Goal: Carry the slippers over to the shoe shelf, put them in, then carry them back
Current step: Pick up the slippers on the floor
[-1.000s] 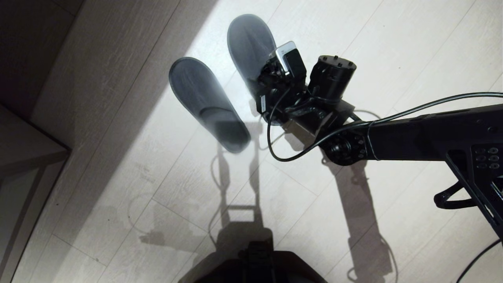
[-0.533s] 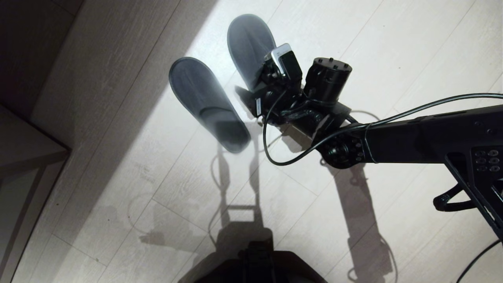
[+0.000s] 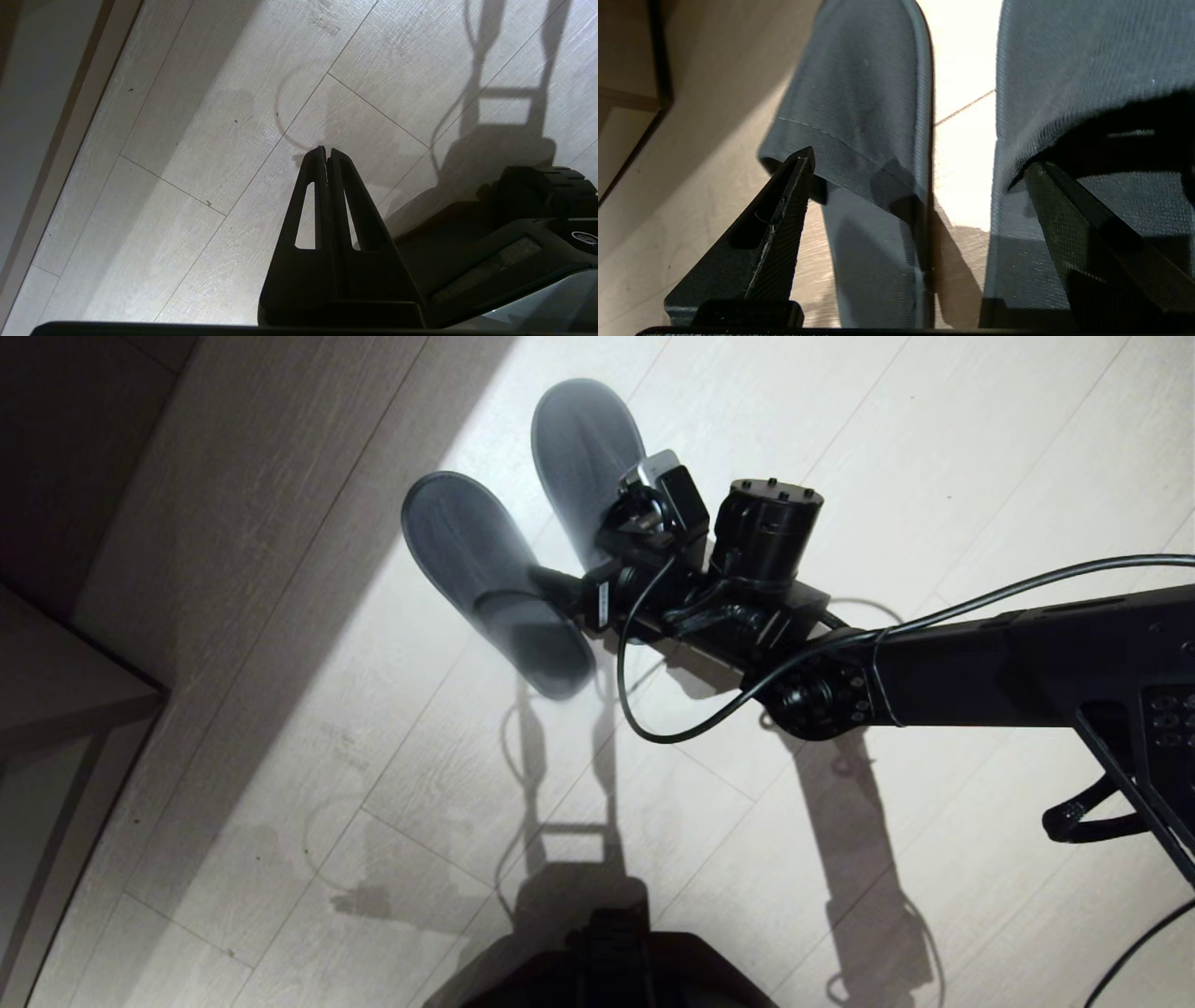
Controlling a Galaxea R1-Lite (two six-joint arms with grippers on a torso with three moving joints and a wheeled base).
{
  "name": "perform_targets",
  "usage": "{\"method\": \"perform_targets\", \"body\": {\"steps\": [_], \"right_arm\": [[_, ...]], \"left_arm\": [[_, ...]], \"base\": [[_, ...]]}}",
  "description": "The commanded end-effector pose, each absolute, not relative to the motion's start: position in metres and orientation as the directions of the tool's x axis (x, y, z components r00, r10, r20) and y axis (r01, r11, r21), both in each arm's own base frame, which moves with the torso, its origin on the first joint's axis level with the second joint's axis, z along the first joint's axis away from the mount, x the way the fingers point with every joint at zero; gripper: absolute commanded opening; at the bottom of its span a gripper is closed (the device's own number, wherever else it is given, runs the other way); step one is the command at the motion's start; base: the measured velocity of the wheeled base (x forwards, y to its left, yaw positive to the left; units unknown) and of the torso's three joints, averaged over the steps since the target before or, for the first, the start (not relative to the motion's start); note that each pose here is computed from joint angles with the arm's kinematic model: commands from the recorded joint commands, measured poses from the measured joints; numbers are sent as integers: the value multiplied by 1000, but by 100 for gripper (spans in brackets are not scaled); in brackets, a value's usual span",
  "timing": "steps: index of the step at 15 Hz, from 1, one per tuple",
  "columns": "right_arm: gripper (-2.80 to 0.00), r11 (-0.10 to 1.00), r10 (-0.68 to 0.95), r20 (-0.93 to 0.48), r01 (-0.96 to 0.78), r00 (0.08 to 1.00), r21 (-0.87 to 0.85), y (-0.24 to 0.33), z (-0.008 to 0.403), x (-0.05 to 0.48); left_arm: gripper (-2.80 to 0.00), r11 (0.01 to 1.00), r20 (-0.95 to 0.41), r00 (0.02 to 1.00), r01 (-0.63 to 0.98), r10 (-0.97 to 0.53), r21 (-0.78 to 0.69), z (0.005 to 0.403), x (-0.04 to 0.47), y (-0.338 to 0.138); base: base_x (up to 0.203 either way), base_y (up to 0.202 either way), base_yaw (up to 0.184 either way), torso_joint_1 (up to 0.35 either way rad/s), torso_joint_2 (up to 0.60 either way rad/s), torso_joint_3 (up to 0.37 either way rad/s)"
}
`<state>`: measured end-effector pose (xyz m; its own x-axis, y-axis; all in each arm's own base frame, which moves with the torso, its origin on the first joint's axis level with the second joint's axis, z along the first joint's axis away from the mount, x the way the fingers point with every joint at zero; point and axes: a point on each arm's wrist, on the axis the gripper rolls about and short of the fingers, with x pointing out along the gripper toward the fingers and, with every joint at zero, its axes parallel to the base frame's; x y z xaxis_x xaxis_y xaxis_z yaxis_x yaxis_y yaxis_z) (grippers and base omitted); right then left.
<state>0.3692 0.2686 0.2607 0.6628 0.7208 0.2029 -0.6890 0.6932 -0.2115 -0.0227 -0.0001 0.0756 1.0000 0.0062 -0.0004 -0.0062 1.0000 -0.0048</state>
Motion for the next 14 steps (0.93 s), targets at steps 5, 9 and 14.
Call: {"method": "perform_targets", "body": {"steps": [5, 9, 14], "right_arm": [[0, 638, 770, 197, -744, 607, -201, 281, 249, 378], [0, 618, 786, 161, -761, 596, -197, 276, 259, 366], [0, 523, 852, 115, -830, 511, -194, 275, 254, 361]], "left_arm": [[-280, 1000, 0, 1000, -6, 6, -5, 76, -23, 0], [-280, 1000, 0, 1000, -6, 6, -5, 76, -23, 0], [-280, 1000, 0, 1000, -6, 6, -3, 76, -23, 0]], "base": [[0, 0, 0, 0, 0, 0], [0, 0, 0, 0, 0, 0], [0, 0, 0, 0, 0, 0]]}}
